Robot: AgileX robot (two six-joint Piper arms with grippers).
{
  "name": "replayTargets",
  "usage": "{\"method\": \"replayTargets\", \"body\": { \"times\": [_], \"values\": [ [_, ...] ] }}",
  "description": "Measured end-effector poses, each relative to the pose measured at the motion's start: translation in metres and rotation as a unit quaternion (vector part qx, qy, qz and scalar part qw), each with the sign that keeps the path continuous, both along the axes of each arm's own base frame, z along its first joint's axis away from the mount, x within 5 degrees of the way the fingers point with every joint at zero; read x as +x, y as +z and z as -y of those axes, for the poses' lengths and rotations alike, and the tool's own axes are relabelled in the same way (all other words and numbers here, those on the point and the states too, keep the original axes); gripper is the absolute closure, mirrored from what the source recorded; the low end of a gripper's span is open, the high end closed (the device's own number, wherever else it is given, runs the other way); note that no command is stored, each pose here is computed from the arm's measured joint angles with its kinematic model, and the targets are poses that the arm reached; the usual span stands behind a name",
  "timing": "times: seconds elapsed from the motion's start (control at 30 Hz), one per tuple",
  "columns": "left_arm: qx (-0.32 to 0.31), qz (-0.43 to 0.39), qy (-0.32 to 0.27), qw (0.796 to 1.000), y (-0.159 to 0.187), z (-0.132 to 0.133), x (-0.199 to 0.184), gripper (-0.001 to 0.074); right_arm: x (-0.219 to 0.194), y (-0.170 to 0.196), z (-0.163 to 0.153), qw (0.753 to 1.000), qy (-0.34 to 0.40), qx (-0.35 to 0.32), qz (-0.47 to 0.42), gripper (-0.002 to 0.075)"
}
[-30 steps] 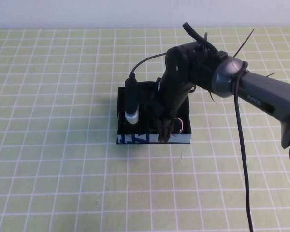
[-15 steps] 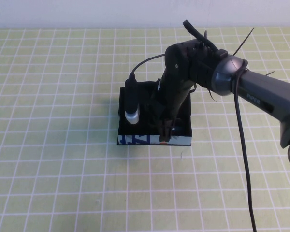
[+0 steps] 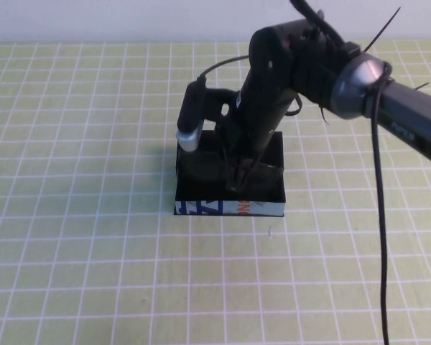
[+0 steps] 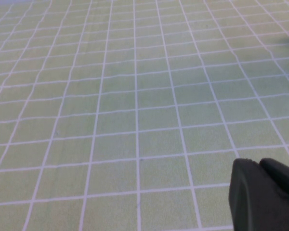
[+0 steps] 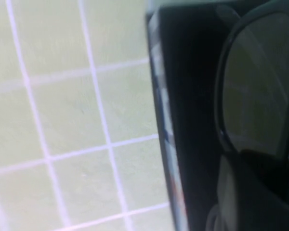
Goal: Take glasses out of glasses case
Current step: Pick up the glasses from the glasses case, then place the glasses on the table
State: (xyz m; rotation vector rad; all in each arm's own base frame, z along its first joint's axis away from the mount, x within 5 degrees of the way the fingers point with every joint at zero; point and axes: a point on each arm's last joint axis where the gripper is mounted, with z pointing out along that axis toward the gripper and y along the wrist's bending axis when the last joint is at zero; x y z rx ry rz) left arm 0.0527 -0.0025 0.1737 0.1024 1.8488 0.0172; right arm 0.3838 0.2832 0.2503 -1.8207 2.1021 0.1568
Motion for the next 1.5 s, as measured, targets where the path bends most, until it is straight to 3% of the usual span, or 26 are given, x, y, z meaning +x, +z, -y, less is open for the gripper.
{"method": "replayTargets", "body": {
  "times": [0.13,0.3,0.5,0.63,0.83,1.0,1.5],
  "values": [
    [0.0,0.0,0.0,1.0,0.0,0.0,0.0,0.0739,-0.017,0.036,0.012,0.993,-0.116,0.026,-0.011,0.0667],
    [0.0,0.0,0.0,1.0,0.0,0.0,0.0,0.0739,-0.048,0.05,0.049,0.958,-0.283,0.041,-0.036,0.0667],
    [0.0,0.0,0.0,1.0,0.0,0.0,0.0,0.0739,-0.08,0.048,0.113,0.861,-0.487,0.134,-0.048,0.0667],
    [0.0,0.0,0.0,1.0,0.0,0.0,0.0,0.0739,-0.088,0.017,0.154,0.799,-0.582,0.13,-0.074,0.0667],
    [0.0,0.0,0.0,1.0,0.0,0.0,0.0,0.0739,-0.077,-0.02,0.182,0.757,-0.635,0.129,-0.085,0.0667],
    [0.0,0.0,0.0,1.0,0.0,0.0,0.0,0.0739,-0.061,-0.037,0.186,0.749,-0.64,0.149,-0.085,0.0667],
    [0.0,0.0,0.0,1.0,0.0,0.0,0.0,0.0739,-0.042,-0.067,0.175,0.769,-0.616,0.125,-0.118,0.0667]
  ]
}}
